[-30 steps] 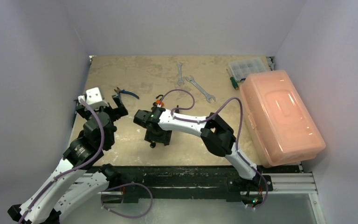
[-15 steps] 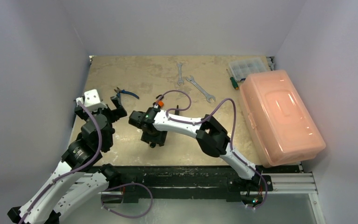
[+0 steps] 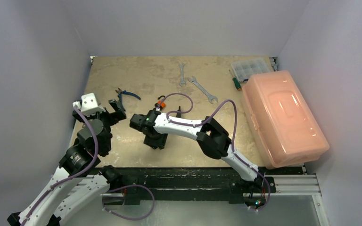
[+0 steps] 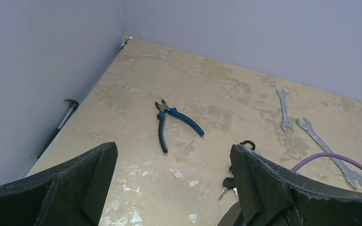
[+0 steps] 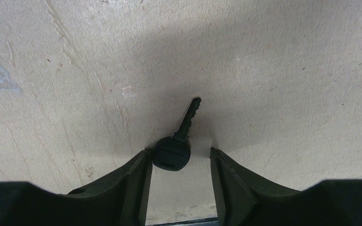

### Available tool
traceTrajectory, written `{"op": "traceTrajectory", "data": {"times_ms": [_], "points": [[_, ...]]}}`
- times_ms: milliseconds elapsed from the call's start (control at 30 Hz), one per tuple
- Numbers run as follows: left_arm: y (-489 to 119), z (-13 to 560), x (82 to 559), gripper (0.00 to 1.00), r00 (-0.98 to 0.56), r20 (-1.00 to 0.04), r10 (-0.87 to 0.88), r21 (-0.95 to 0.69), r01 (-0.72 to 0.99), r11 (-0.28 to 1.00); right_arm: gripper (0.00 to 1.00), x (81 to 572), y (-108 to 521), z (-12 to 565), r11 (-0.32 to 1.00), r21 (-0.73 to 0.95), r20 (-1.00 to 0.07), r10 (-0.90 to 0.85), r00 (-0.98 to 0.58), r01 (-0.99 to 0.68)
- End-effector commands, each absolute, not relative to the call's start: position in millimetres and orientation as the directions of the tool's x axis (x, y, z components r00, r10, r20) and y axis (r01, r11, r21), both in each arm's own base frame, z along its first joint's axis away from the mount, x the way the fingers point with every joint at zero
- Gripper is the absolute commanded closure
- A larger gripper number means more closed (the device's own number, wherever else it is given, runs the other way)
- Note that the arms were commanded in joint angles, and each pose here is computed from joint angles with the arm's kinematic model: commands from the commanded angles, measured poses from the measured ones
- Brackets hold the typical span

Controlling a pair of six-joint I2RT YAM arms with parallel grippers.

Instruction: Unlock with the key

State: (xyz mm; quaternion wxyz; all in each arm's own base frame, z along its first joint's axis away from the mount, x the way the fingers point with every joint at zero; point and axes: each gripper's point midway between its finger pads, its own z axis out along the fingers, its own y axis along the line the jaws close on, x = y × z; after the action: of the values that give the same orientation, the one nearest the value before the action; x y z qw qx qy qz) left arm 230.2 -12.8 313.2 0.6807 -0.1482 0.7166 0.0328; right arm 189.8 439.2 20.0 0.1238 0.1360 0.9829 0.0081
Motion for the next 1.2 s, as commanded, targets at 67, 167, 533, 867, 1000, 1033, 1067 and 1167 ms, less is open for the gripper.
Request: {"op": "traceTrajectory", "data": {"times_ms": [67,167,533,867,1000,1033,1067,1167], "points": [[-12,321,230,0.04,0.007,-0.983,-0.182,-0.178,-0.246,0.953,0.45,184,433,8,0.956,-0.005,-0.227,0.285,-0.931,0.293],[-12,321,230,0.04,0.005,-0.983,-0.182,-0.178,-0.244,0.953,0.37,191,433,12,0.955,0.009,-0.251,0.288,-0.924,0.295],[-14,321,230,0.04,0.002,-0.984,-0.178,-0.173,-0.239,0.956,0.37,194,433,4,0.957,0.011,-0.26,0.282,-0.924,0.289],[-15,318,230,0.05,-0.007,-0.986,-0.167,-0.161,-0.237,0.958,0.5,200,436,-2,0.963,0.032,-0.281,0.265,-0.922,0.268],[-15,318,230,0.06,-0.009,-0.987,-0.163,-0.156,-0.238,0.959,0.55,207,439,-1,0.965,0.076,-0.308,0.261,-0.915,0.25],[-15,318,230,0.06,-0.008,-0.987,-0.163,-0.156,-0.239,0.958,0.58,207,438,-2,0.967,0.078,-0.311,0.256,-0.915,0.244],[-15,317,230,0.06,-0.01,-0.987,-0.161,-0.154,-0.241,0.958,0.62,209,439,-2,0.967,0.081,-0.313,0.253,-0.915,0.24],[-15,316,230,0.06,-0.014,-0.988,-0.156,-0.148,-0.243,0.959,0.71,210,438,-3,0.971,0.079,-0.311,0.24,-0.919,0.227]]}}
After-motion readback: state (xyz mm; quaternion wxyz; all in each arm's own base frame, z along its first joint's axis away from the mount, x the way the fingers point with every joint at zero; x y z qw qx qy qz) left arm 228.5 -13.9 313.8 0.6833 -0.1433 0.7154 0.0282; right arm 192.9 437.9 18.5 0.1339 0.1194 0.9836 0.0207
